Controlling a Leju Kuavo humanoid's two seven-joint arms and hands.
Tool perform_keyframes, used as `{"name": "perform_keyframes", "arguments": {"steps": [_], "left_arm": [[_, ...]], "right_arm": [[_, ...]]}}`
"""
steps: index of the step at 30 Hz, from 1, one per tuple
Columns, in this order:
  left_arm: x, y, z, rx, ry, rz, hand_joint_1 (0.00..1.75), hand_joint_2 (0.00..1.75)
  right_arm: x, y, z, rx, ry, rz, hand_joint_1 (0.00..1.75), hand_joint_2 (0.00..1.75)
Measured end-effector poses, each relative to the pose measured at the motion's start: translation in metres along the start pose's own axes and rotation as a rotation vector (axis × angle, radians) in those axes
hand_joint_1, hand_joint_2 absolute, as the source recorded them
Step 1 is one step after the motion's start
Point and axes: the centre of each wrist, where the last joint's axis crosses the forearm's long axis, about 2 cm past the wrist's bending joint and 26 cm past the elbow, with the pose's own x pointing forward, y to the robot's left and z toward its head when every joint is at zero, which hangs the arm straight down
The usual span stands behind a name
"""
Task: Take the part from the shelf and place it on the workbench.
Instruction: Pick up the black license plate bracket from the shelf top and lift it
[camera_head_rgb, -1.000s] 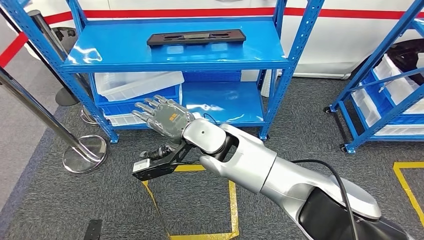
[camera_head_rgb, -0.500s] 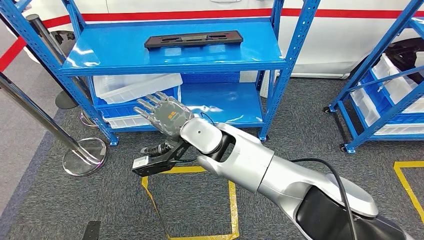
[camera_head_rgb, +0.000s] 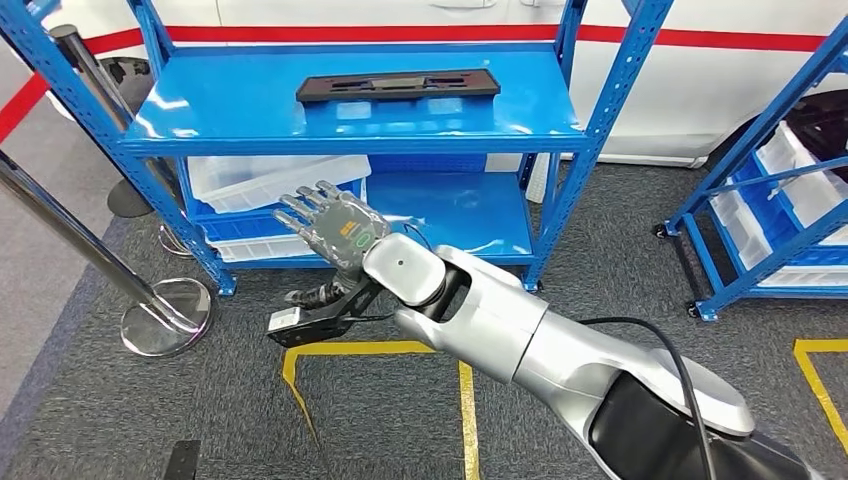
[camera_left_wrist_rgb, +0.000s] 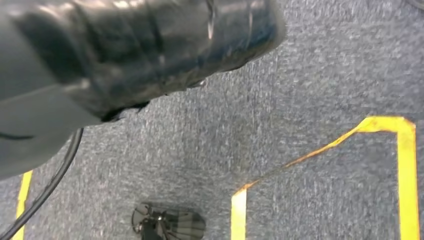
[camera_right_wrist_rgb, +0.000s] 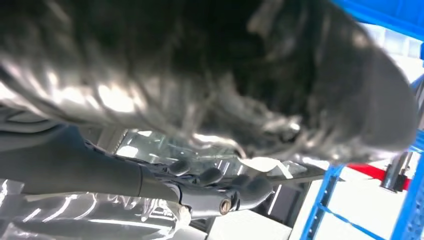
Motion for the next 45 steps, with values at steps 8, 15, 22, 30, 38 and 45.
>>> {"name": "perform_keyframes", "arguments": {"steps": [8,15,22,30,38,45], "left_arm": [[-0.002,-0.001,0.001,0.002,0.008,0.005,0.00,0.00],[-0.003,-0.001,0.002,0.004,0.010,0.002,0.00,0.00],[-0.002,-0.001,0.001,0.003,0.006,-0.002,0.00,0.00],[-0.003,-0.006,0.003,-0.006,0.010,-0.006,0.00,0.00],[-0.001,-0.006,0.002,-0.008,0.009,-0.011,0.00,0.00],[-0.002,-0.005,0.002,-0.009,0.013,-0.016,0.00,0.00]], "right_arm": [[0.007,-0.002,-0.002,-0.009,-0.008,-0.013,0.00,0.00],[0.009,-0.002,-0.003,-0.015,-0.007,-0.001,0.00,0.00],[0.009,-0.003,-0.004,-0.023,-0.003,0.009,0.00,0.00],[0.007,0.002,-0.004,-0.018,0.009,0.016,0.00,0.00],[0.007,0.002,-0.006,-0.024,0.021,0.023,0.00,0.00],[0.006,0.005,-0.007,-0.017,0.045,0.028,0.00,0.00]]}}
